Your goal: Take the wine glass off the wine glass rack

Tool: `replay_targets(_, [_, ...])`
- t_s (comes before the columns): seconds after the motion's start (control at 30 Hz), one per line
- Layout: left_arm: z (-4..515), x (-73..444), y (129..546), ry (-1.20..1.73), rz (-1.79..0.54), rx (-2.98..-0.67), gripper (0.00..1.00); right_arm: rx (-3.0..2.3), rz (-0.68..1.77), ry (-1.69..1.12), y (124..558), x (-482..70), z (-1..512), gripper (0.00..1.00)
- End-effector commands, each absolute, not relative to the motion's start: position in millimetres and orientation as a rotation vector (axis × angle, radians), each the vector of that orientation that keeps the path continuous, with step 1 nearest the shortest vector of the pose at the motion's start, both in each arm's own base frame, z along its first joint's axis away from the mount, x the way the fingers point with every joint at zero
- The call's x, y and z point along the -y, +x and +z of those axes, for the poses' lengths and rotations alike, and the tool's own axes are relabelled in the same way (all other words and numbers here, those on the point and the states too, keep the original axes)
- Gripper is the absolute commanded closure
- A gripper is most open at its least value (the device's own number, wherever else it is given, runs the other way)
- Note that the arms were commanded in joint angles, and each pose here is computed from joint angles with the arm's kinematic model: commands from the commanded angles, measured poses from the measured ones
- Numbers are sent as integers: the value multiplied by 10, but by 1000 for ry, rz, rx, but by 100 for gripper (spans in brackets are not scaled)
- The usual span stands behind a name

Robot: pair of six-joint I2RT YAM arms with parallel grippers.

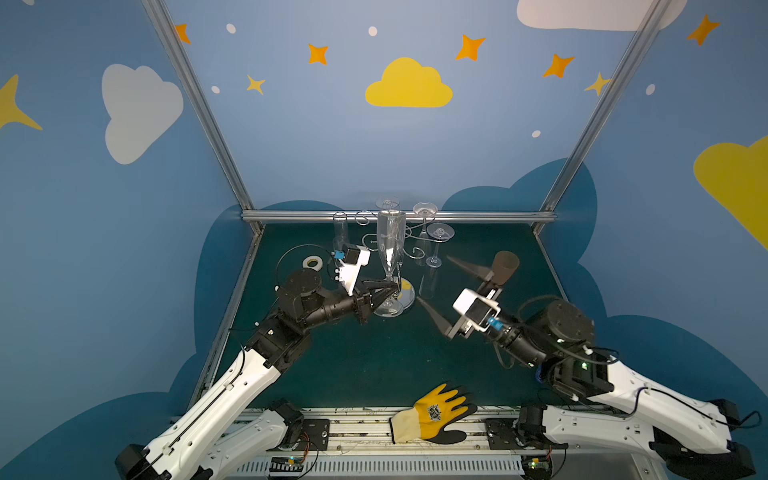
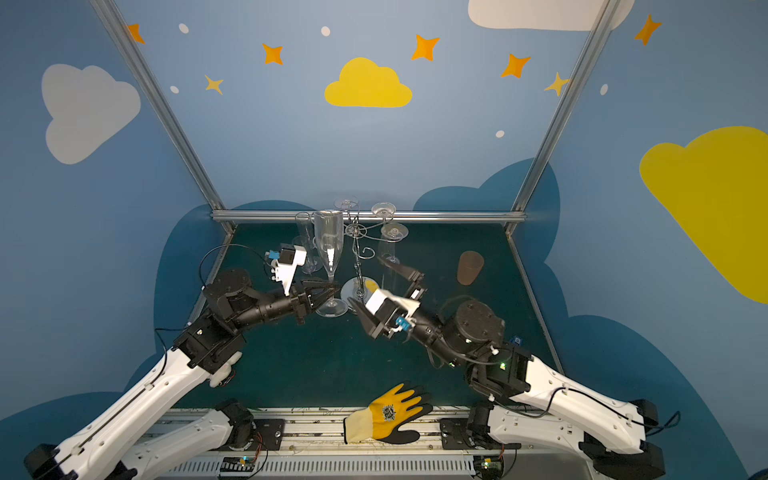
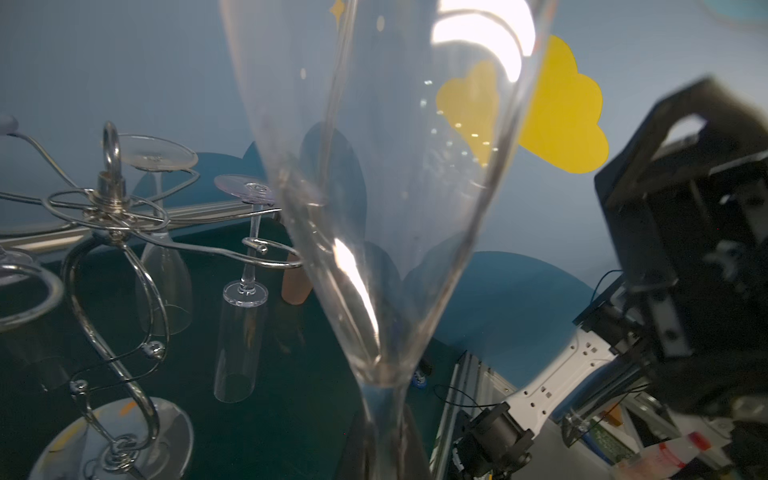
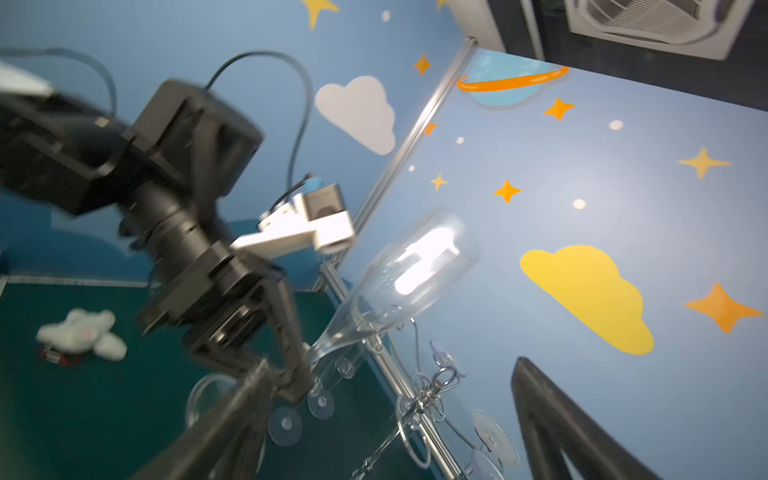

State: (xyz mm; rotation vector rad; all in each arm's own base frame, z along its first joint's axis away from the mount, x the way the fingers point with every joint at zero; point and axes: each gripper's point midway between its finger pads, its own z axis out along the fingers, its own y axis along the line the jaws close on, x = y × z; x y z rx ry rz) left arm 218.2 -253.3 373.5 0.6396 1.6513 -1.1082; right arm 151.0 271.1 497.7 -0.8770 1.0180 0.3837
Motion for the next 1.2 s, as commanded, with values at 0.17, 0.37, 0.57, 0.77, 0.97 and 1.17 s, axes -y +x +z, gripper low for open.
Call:
replay_targets(0.17, [3896, 2448, 2185, 723, -758, -1450, 97, -1267, 785, -660, 1742, -2716, 5185, 11])
replay_targets(0.37, [3875, 2432, 2253, 687, -672, -1423, 97, -1263, 984, -701, 1668, -2900, 5244, 11])
replay_targets(0.57, [3899, 2492, 2251, 696, -642, -1388, 97, -1334, 1039, -740, 1731, -3112, 5087, 11])
replay_targets(0.77, [3899, 2563, 2237, 713, -635, -1374, 97, -1341, 1070, -742, 1797, -3248, 5029, 13])
replay_targets(0.97, [3842, 2661, 2214, 737, -643, -1381, 97, -1334, 1088, -744, 1829, -3324, 5012, 16])
replay_targets(1.17, [3804, 2755, 2212, 753, -651, -1382, 97, -1336, 1095, -743, 1862, -3369, 4990, 25])
